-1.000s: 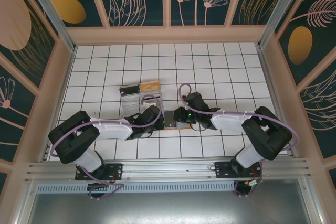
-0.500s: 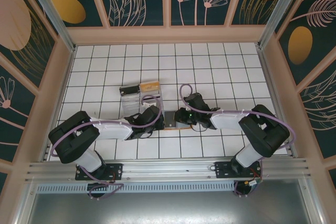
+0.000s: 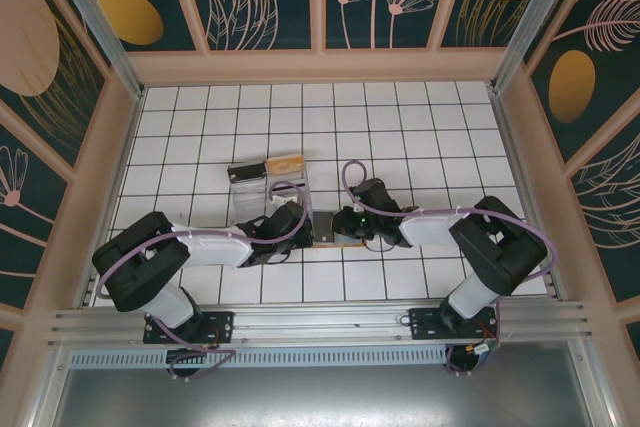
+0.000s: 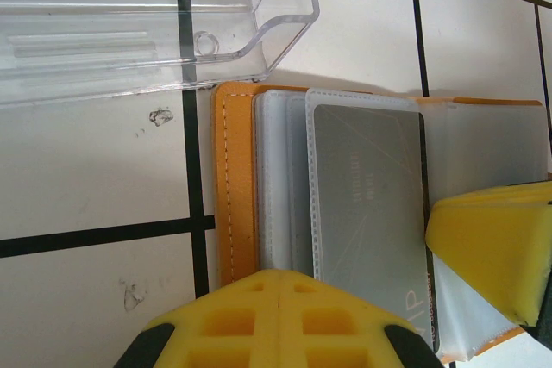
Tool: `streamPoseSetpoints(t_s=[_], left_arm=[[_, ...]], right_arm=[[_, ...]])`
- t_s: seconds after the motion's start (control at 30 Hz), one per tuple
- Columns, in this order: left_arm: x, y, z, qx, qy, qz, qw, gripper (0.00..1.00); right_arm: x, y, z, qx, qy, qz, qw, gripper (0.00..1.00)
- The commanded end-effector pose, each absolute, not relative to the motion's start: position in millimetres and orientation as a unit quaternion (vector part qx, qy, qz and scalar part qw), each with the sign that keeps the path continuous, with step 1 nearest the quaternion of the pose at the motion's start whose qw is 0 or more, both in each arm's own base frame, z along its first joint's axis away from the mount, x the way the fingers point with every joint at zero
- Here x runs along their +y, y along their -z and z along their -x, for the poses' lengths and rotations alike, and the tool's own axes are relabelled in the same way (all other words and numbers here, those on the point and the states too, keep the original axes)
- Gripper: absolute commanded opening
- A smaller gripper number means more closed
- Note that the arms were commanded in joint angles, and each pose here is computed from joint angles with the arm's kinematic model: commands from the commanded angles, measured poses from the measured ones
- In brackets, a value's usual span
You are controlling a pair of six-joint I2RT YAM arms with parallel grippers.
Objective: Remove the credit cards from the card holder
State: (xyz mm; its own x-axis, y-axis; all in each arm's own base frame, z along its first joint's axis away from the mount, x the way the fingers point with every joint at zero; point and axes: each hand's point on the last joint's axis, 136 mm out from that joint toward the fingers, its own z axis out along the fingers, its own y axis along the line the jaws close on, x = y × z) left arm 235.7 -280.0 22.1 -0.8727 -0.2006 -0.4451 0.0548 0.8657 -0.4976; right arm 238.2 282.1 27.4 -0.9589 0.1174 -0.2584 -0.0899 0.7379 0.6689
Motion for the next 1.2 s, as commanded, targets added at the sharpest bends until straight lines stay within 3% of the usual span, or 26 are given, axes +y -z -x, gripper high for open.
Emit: streamPoseSetpoints(t_s=[0.0, 0.07, 0.17, 0.8, 0.9, 1.17], left_arm=[[-273.0, -11.5, -227.5, 0.941, 0.247, 0.042, 0.229, 0.0], [-273.5, -11.1, -227.2, 0.941, 0.248, 0.042, 0.228, 0.0], [-273.0, -11.3, -227.7, 0.941, 0.248, 0.044, 0.228, 0.0], [-270.8, -28.2, -230.8, 0.935, 0.252, 0.044, 0.247, 0.0], [-273.9, -32.6, -232.6, 0.933, 0.257, 0.039, 0.25, 0.0], [-279.6, -37.0, -233.6, 0.928, 0.27, 0.032, 0.254, 0.0]], right_arm=[[285.7, -30.6, -235.9, 0.914, -0.382, -0.007, 0.137, 0.15], [285.9, -30.4, -235.5, 0.914, -0.383, -0.006, 0.136, 0.12], [284.0, -29.0, -234.8, 0.915, -0.38, -0.008, 0.136, 0.0], [259.0, -37.4, -240.1, 0.918, -0.362, -0.013, 0.162, 0.0], [268.3, -43.6, -238.6, 0.914, -0.372, 0.003, 0.165, 0.13], [279.9, -40.3, -237.6, 0.917, -0.365, 0.018, 0.16, 0.17]])
